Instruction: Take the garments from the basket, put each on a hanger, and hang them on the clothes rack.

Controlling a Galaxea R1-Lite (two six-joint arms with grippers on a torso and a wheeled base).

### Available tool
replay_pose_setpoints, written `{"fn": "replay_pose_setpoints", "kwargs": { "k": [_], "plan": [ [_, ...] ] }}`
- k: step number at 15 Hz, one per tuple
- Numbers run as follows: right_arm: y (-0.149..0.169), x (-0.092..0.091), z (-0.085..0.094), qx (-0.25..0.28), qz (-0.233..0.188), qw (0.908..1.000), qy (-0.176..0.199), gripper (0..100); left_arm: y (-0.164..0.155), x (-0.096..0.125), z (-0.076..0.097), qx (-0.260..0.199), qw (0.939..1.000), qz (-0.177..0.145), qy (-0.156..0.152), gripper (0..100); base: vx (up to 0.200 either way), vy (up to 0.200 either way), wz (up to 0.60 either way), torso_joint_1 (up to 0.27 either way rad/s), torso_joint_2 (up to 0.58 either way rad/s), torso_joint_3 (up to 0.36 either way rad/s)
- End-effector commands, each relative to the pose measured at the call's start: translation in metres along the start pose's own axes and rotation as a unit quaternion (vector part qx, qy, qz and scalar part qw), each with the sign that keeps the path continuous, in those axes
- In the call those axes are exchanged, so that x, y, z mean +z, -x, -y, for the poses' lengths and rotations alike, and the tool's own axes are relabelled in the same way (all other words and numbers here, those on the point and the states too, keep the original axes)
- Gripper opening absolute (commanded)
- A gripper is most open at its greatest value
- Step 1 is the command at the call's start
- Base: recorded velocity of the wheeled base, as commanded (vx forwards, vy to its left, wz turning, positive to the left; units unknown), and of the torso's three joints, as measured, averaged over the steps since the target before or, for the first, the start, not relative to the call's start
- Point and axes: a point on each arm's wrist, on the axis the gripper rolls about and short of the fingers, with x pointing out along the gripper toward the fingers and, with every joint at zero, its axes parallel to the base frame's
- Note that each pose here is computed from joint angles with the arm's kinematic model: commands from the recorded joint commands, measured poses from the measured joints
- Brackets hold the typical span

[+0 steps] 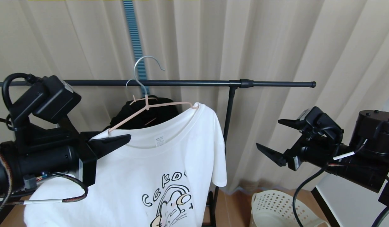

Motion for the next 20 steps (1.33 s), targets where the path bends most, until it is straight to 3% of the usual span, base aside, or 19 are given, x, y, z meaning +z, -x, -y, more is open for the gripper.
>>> {"fn": "replay_pose_setpoints", "kwargs": {
  "k": [1,14,20],
  "plan": [
    [0.003,0.004,-0.001,-0.001,0.009,1.0,0.003,100,-0.02,-0.005,-0.008,0.015,0.9994,-0.026,0.018,0,0.0,0.0,0.0,0.0,0.0,0.0],
    [0.003,0.004,0.0,-0.002,0.008,1.0,0.003,100,-0.113,-0.004,-0.041,0.039,0.9919,-0.079,0.092,0,0.0,0.0,0.0,0.0,0.0,0.0],
    [0.002,0.004,0.0,-0.002,0.008,1.0,0.003,100,-0.147,-0.007,-0.051,0.055,0.9893,-0.078,0.111,0,0.0,0.0,0.0,0.0,0.0,0.0]
  ]
}}
